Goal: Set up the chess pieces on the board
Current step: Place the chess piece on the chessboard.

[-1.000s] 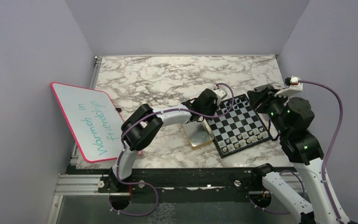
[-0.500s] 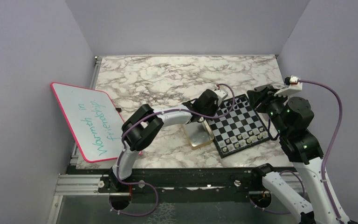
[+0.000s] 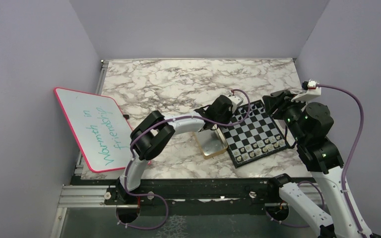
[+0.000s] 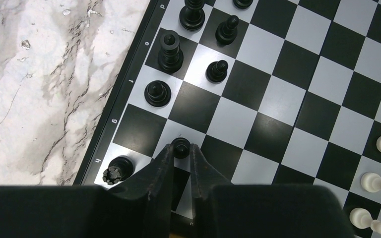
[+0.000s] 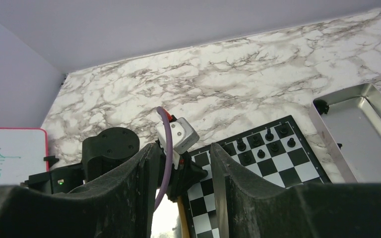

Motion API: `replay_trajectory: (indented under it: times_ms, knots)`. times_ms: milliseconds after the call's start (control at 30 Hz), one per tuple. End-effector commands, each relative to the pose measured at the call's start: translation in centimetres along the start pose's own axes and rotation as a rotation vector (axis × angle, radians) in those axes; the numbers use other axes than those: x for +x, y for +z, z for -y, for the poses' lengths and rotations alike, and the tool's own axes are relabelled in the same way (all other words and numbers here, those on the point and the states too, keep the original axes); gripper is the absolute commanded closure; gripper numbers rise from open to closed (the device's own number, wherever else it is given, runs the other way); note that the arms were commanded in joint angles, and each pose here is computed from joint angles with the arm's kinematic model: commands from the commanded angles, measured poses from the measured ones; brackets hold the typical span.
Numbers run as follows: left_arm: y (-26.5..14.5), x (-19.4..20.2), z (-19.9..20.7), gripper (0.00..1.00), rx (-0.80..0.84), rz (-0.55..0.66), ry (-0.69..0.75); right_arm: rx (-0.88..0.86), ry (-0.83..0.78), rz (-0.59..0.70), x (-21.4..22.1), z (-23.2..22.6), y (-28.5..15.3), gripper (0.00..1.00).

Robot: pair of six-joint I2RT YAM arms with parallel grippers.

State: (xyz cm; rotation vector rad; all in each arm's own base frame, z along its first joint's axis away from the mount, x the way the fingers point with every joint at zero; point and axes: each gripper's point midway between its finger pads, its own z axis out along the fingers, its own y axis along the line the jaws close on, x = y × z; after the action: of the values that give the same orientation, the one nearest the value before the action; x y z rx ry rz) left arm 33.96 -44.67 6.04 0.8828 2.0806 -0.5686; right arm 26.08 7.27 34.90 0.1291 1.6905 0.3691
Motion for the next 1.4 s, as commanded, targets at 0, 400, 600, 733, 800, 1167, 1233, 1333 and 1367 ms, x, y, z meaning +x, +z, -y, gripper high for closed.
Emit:
replay_trajectory:
  times_ms: [0,400,600,733,800,1167,1233,1333,1367]
  knots:
    - [0.5,-0.4,0.3,0.79,-0.005,0.014,0.016,-0.01,-0.013,0.019,-0.3,-0.1,0.2,0.53]
    - [-0.8,-3.4,0.1,0.69,-0.022,0.063,0.035,-0.028,0.045,-0.045,1.2,-0.7,0.8,0.53]
    - [-3.3,-7.2,0.8,0.64,0.008,0.138,-0.007,-0.032,0.087,-0.058,1.8,-0.8,1.1,0.53]
    - [-5.0,-9.1,0.0,0.54,0.034,0.17,-0.075,-0.002,0.115,-0.069,2.5,-0.3,1.5,0.53]
    - [-6.2,-10.0,-1.0,0.5,0.034,0.186,-0.112,0.012,0.128,-0.082,2.8,-0.2,1.5,0.53]
    - [-14.8,-13.9,-6.7,0.01,0.048,0.309,-0.273,-0.018,0.11,-0.151,4.6,-0.7,3.0,0.52]
    - [-16.2,-13.5,-7.2,0.01,0.036,0.315,-0.263,0.01,0.114,-0.172,5.8,-0.1,3.8,0.52]
    - [-19.1,-12.6,-7.7,0.01,0.002,0.321,-0.208,0.134,0.102,-0.216,7.6,2.1,5.1,0.49]
    - [-20.1,-12.2,-7.8,0.01,-0.017,0.319,-0.19,0.178,0.086,-0.226,8.1,2.9,5.6,0.48]
